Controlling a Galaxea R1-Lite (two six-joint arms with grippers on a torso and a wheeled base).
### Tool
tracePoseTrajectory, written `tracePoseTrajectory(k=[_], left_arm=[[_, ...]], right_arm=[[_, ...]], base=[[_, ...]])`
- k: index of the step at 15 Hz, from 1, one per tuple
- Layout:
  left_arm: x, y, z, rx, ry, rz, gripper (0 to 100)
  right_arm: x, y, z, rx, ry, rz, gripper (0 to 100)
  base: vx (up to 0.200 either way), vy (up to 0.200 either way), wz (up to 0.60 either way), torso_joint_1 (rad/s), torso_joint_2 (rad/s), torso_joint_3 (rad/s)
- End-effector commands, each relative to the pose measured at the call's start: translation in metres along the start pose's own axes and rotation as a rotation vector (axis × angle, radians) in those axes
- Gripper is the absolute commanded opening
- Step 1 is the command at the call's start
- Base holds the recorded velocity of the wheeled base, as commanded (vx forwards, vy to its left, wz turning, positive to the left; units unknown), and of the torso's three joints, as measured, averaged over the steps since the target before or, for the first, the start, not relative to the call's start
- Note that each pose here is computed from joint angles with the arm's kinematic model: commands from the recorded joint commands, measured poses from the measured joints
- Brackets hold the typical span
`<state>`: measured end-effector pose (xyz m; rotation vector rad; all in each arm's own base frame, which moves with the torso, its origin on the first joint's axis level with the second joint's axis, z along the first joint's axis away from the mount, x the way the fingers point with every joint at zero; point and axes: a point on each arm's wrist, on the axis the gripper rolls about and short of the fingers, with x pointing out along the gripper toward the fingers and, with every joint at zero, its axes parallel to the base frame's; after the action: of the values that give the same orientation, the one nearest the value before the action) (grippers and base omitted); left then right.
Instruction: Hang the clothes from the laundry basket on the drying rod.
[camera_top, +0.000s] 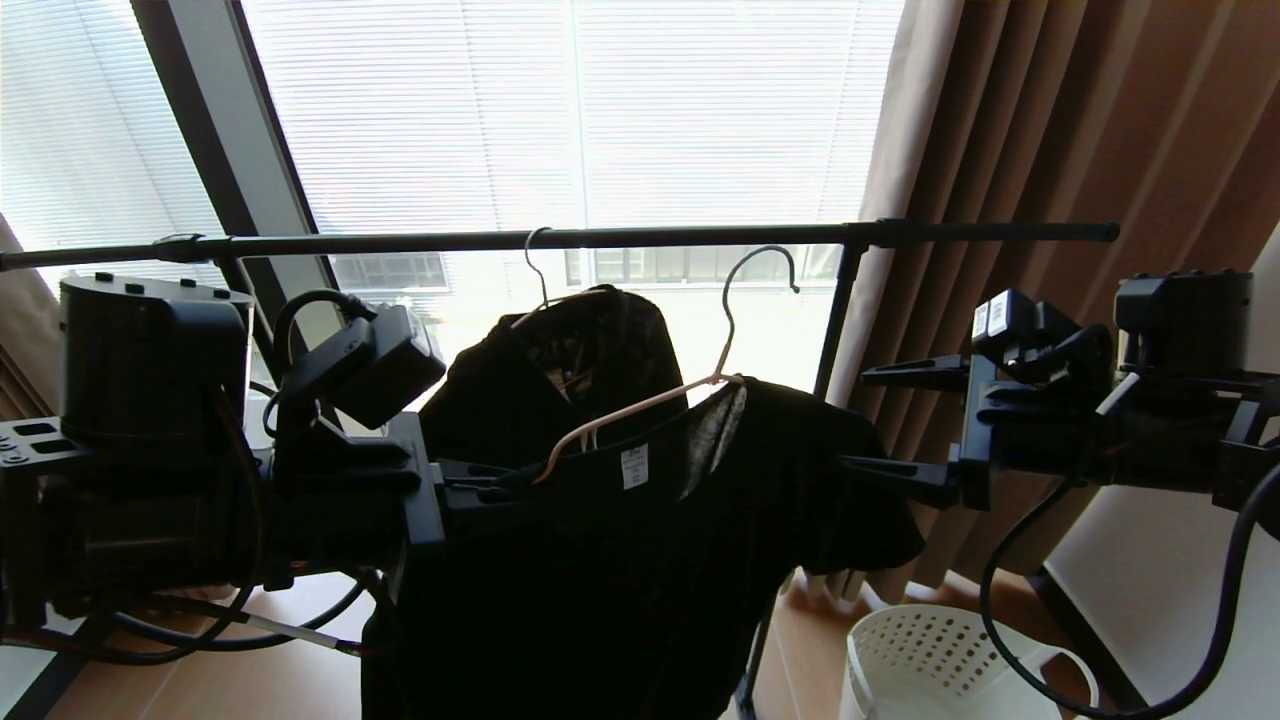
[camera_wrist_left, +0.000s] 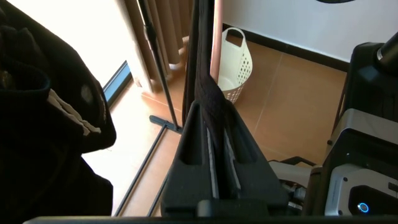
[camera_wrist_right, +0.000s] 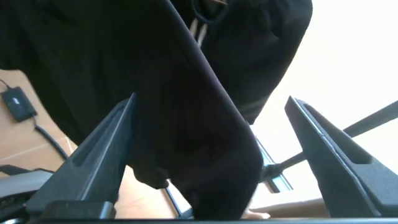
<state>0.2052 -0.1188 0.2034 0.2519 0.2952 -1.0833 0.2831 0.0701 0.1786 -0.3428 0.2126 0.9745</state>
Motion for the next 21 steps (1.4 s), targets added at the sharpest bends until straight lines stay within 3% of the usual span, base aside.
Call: tracePoseTrajectory(k=[1,8,12,13,16,21], left_arm=[[-0.005,-0.002,0.002,0.01,-0.014,0.006,0],[-0.014,-0.004,0.005,0.018,-0.033,0.025,0],[-0.019,-0.007,0.003,0.007,-0.034,0.03,0],[-0.019,-0.007,0.002,0.003,-0.032,0.029,0],[-0.02,-0.009,-0.002,-0.002,-0.026,0.027,0],[-0.023,-0.01,-0.002,-0.002,-0.028,0.032,0]], right_arm=[[0.009,-0.014,-0.017,0.011,0.039,-0.009,100],[0.019,-0.037,-0.053,-0.012,0.114,-0.026,100],[0.024,-0.042,-0.057,-0.007,0.121,-0.028,100],[0.024,-0.043,-0.056,-0.005,0.121,-0.032,0],[0.022,-0.048,-0.057,0.0,0.122,-0.05,0],[0.015,-0.075,-0.064,0.036,0.124,-0.117,0]], base=[[0.0,0.0,0.0,0.0,0.0,0.0],[0.0,0.0,0.0,0.0,0.0,0.0],[0.0,0.0,0.0,0.0,0.0,0.0],[0.0,0.0,0.0,0.0,0.0,0.0],[0.0,0.0,0.0,0.0,0.0,0.0],[0.0,0.0,0.0,0.0,0.0,0.0]])
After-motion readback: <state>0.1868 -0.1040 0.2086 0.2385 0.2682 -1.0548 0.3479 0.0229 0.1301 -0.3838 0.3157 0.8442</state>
